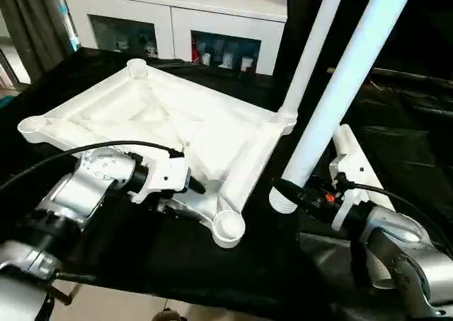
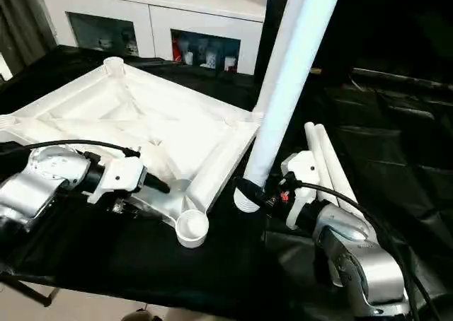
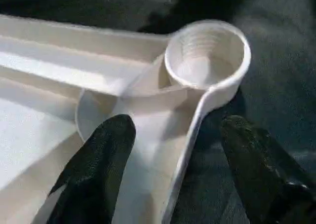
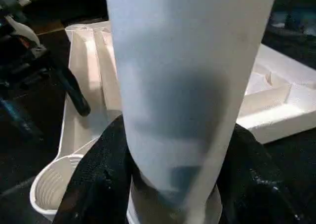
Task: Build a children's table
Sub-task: Insert table leg to table base
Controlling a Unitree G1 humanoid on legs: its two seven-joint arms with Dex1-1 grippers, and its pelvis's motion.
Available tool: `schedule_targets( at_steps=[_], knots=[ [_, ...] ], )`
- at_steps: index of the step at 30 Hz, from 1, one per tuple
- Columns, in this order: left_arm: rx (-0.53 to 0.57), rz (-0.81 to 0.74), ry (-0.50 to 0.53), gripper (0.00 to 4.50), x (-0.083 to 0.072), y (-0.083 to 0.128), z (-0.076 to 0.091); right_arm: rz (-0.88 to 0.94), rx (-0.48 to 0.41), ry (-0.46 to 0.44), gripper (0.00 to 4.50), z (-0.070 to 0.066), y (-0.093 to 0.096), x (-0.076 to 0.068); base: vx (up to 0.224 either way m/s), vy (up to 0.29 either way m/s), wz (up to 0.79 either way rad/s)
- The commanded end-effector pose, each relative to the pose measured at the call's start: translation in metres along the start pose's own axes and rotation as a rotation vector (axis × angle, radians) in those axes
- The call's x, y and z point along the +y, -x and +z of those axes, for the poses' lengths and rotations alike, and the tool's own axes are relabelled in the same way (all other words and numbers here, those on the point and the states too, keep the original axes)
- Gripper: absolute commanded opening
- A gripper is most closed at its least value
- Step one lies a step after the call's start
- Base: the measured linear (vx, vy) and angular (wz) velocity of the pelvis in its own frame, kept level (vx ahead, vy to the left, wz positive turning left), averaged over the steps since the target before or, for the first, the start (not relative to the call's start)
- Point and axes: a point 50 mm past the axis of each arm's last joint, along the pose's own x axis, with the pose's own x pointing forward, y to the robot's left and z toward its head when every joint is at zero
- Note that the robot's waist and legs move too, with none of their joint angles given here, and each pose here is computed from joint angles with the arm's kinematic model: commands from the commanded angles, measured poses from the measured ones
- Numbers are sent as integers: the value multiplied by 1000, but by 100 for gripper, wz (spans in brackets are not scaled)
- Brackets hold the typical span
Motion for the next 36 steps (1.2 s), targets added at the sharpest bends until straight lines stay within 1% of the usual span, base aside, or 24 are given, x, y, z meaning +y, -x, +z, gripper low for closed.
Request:
schedule_targets(
  at_steps=[1, 3, 6, 11, 12, 13, 17, 19, 20, 23, 27, 28, 29, 32, 34, 35, 36],
  knots=[
    [32, -25, -44, 291, 5, -1, 1, -6, -5, 29, 192, 3, 5, 0, 0, 0, 0],
    [37, -31, -47, 257, 5, -1, 0, -7, -4, 31, 192, 3, 5, 0, 0, 0, 0],
    [51, -44, -64, 249, 7, -1, 0, -6, 4, 42, 192, 2, 5, 2, 0, 0, 0],
    [54, -51, -82, 193, 10, -1, 0, -4, 17, 57, 192, 0, 5, 4, 0, 0, 0],
    [55, -56, -85, 193, 11, -2, -1, -2, 19, 59, 192, 0, 5, 6, 0, 0, 0],
    [59, -64, -88, 169, 11, -3, -2, -2, 19, 59, 192, -1, 5, 6, 0, 0, 0],
    [67, -76, -106, 154, 12, -6, -3, -5, 23, 65, 192, -1, 5, 8, 0, 0, 0],
    [73, -87, -112, 129, 14, -9, -3, -10, 26, 72, 192, -2, 6, 8, 0, 0, 0],
    [81, -96, -117, 129, 14, -9, -4, -11, 26, 73, 192, -2, 6, 9, 0, 0, 0],
    [97, -109, -116, 97, 16, -11, -7, -13, 24, 75, 192, -3, 5, 11, 0, 0, 0],
    [114, -110, -97, 69, 17, -11, -10, -20, 16, 79, 192, -3, 4, 12, 0, 0, 0],
    [77, -90, -41, 69, 18, -12, -11, -21, 15, 81, 192, -3, 2, 11, 0, 0, 0],
    [77, -90, -31, 45, 17, -12, -12, -20, 16, 81, 192, -3, 2, 11, 0, 0, 0],
    [112, -98, 15, 32, 12, -11, -21, -11, 23, 90, 192, -4, -2, 9, 0, 0, 0],
    [120, -89, 37, 25, 10, -11, -24, -11, 20, 91, 192, -3, -5, 8, 0, 0, 0],
    [109, -79, 77, 20, 10, -11, -24, -19, 12, 85, 192, -2, -8, 6, 0, 0, 0],
    [109, -79, 77, 17, 10, -11, -24, -19, 12, 85, 192, -2, -8, 6, 0, 0, 0]
  ],
)
